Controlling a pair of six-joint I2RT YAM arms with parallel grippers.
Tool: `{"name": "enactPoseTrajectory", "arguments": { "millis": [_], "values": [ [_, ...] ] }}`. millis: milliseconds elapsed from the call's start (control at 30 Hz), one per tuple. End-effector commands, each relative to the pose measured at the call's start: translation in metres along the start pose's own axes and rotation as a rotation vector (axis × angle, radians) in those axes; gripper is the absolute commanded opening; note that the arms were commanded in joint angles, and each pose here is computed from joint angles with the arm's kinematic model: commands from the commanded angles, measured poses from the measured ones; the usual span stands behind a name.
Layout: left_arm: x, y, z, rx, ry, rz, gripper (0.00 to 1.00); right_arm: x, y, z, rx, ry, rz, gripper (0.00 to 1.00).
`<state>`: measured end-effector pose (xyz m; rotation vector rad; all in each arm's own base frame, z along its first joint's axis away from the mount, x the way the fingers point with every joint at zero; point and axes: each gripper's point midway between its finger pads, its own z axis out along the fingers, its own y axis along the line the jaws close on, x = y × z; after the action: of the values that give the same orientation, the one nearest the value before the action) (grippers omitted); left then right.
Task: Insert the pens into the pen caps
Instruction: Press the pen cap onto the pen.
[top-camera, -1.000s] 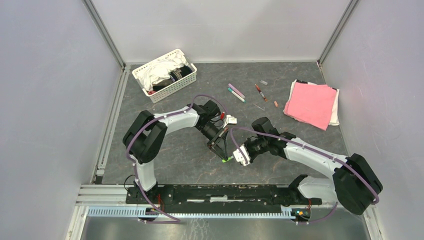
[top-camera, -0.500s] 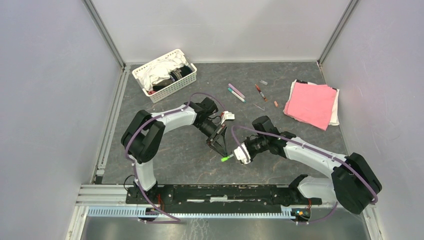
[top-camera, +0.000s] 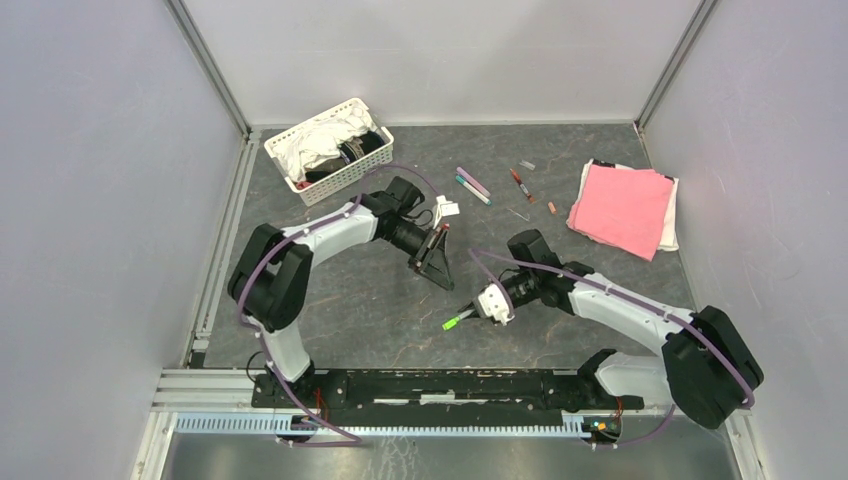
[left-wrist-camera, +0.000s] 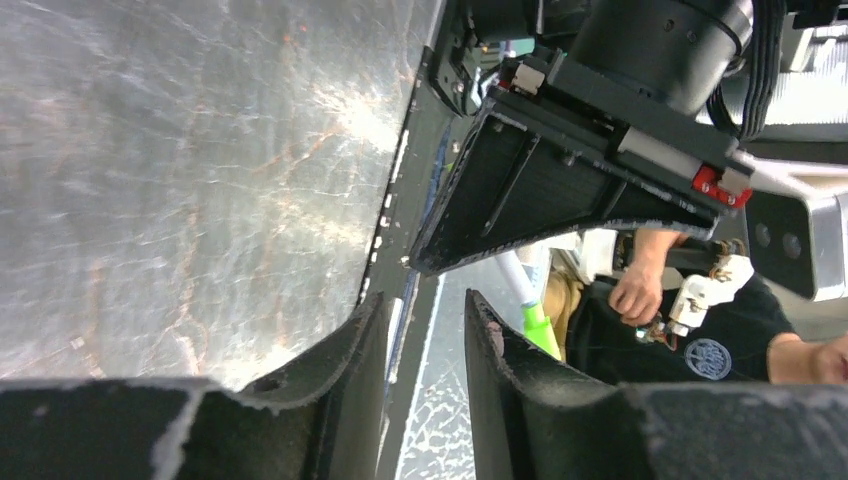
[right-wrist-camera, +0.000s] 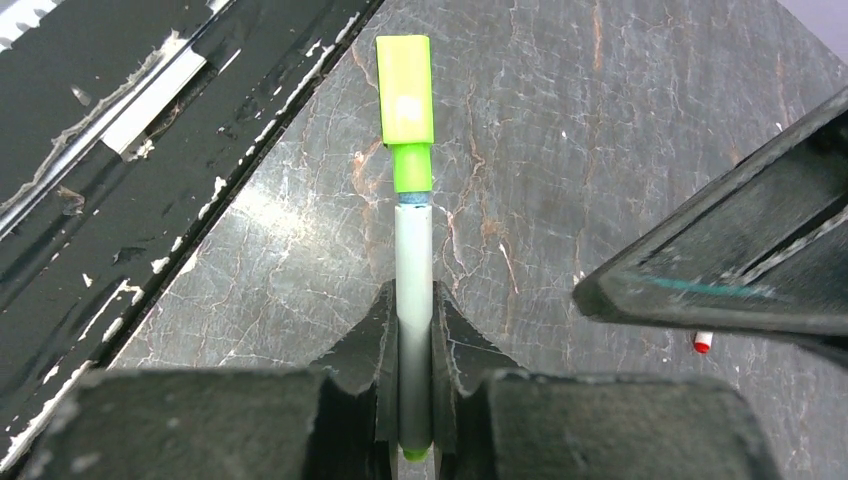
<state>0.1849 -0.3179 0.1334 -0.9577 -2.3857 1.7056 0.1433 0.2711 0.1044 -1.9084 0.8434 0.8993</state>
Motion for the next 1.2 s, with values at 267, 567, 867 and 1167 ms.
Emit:
{"name": "enactPoseTrajectory", "arguments": {
  "millis": [267,567,867,1167],
  "values": [
    [-0.106,-0.085,-0.135,-0.319,-0.814,0.434,0.58,-0.033,-0.030,-0.030,0.104,-0.191,0.136,0.00],
    [-0.091,-0.155,-0.200,-0.358,-1.258,0.654,0.85,-0.048,-0.073,-0.053,0.236,-0.207,0.335,0.00],
    [-0.060,-0.188,-0.189,-0.066,-1.326,0.706,1.00,-0.092,-0.114,-0.072,0.276,-0.276,0.500,0.00],
    [-0.057,-0.211,-0.185,0.104,-1.343,0.704,1.00,-0.134,-0.137,-0.086,0.319,-0.438,0.643,0.00]
  ]
}}
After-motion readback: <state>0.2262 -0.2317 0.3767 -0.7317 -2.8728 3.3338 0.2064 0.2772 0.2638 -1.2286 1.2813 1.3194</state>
